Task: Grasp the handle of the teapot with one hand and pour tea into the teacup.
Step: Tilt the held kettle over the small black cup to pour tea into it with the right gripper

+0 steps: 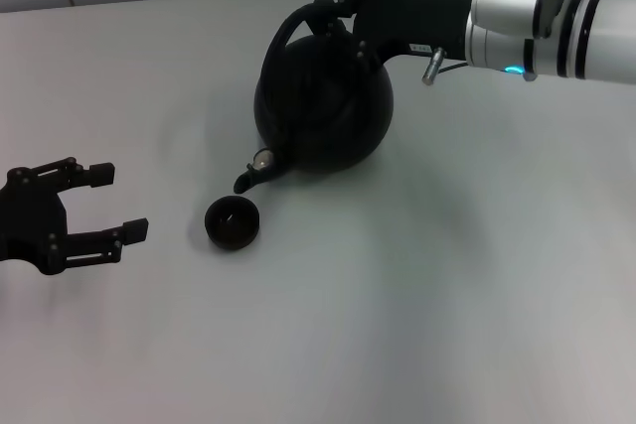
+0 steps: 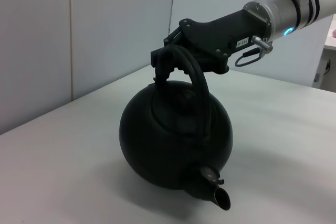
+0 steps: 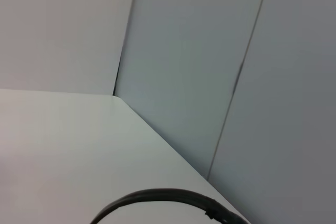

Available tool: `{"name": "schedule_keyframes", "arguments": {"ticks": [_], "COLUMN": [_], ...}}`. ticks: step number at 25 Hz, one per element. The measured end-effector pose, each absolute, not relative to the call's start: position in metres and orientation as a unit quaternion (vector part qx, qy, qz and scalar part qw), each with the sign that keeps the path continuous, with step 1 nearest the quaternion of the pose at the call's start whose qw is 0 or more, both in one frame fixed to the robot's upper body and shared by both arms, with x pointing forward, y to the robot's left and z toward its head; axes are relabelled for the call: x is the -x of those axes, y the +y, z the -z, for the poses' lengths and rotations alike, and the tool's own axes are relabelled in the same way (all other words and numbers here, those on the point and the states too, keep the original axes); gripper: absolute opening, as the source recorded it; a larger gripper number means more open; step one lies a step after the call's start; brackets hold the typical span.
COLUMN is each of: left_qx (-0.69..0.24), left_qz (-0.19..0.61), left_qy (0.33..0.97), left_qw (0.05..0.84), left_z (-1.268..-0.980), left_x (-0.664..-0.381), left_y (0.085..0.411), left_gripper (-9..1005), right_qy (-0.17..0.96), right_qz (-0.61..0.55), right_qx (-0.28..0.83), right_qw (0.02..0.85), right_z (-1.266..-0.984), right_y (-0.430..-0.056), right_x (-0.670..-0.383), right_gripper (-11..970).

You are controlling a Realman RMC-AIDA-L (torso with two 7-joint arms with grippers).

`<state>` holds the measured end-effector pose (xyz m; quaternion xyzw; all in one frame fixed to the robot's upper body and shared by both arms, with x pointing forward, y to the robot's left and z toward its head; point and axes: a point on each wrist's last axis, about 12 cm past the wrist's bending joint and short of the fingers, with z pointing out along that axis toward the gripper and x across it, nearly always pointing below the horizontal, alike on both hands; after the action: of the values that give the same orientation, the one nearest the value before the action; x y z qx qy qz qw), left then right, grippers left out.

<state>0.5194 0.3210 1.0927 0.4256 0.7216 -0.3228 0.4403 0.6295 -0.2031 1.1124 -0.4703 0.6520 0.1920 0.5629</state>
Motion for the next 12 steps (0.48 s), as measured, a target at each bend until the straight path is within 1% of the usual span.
{"name": "schedule_keyframes", "arguments": {"ticks": [12], "left_qx": [-0.425], "left_qz": [0.323], "left_qy": [0.722], "left_qw": [0.440], "left_z": [-1.0925], "left_x": [-0.5191], "left_y": [0.3212], "left_gripper": [844], "right_qy": [0.637], "right_qz": [-0.188], "right_qx": [0.492], "right_qw": [0.563], "right_z": [-1.1185], "right_y": [-0.1964], "right_x": [-0.6305], "right_gripper": [118]}}
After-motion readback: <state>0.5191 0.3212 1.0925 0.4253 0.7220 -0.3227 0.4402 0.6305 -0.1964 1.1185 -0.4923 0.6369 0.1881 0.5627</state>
